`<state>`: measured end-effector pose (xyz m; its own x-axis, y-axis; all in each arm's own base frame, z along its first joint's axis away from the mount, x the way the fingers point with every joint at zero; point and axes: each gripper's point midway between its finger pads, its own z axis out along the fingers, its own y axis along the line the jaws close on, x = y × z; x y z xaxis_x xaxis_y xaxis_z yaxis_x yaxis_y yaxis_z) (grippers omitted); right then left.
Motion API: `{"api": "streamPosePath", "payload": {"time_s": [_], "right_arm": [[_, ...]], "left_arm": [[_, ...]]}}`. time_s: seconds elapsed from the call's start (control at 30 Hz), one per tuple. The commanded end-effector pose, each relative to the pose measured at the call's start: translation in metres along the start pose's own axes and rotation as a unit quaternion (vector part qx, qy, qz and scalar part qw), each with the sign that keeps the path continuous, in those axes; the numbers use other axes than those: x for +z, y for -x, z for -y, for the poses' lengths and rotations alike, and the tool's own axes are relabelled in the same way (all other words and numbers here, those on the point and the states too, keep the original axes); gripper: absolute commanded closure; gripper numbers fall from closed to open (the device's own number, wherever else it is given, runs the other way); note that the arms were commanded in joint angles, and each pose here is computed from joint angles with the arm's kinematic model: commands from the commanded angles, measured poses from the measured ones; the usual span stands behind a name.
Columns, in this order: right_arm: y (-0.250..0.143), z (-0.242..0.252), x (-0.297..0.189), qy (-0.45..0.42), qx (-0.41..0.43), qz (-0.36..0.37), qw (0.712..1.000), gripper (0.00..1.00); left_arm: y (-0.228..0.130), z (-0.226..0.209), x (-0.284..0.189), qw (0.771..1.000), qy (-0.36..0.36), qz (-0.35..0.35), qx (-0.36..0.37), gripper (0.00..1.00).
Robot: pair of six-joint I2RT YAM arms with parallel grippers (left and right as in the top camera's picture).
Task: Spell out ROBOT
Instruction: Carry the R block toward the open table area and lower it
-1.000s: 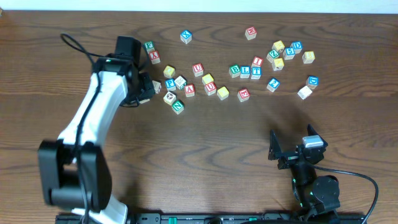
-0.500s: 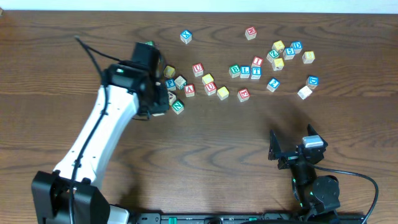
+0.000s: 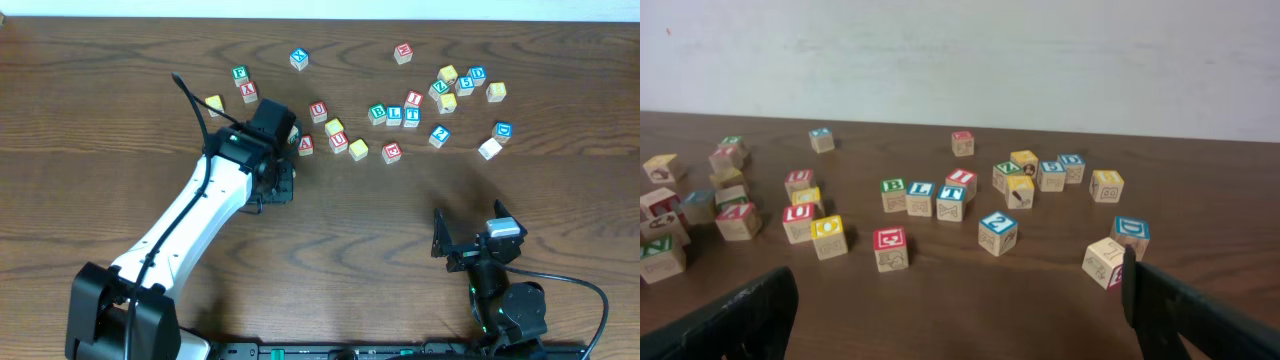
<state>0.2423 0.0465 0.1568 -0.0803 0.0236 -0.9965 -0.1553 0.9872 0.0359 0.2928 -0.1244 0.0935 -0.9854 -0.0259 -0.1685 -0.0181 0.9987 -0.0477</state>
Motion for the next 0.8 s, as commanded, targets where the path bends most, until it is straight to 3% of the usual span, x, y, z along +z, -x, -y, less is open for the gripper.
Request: {"api": "streamPosePath", "payload": {"time_s": [0.0, 0.77], "right_arm": [[-0.001, 0.002, 0.0, -0.002, -0.004, -0.003, 1.0, 0.01], [-0.001, 0.002, 0.0, -0.002, -0.004, -0.003, 1.0, 0.01]], "left_arm": [[-0.006, -0.006, 0.009, 1.0, 0.01, 0.002, -0.01, 0.92], [-0.022, -0.01, 0.044, 1.0, 0.005, -0.001, 0.021, 0.92]]}}
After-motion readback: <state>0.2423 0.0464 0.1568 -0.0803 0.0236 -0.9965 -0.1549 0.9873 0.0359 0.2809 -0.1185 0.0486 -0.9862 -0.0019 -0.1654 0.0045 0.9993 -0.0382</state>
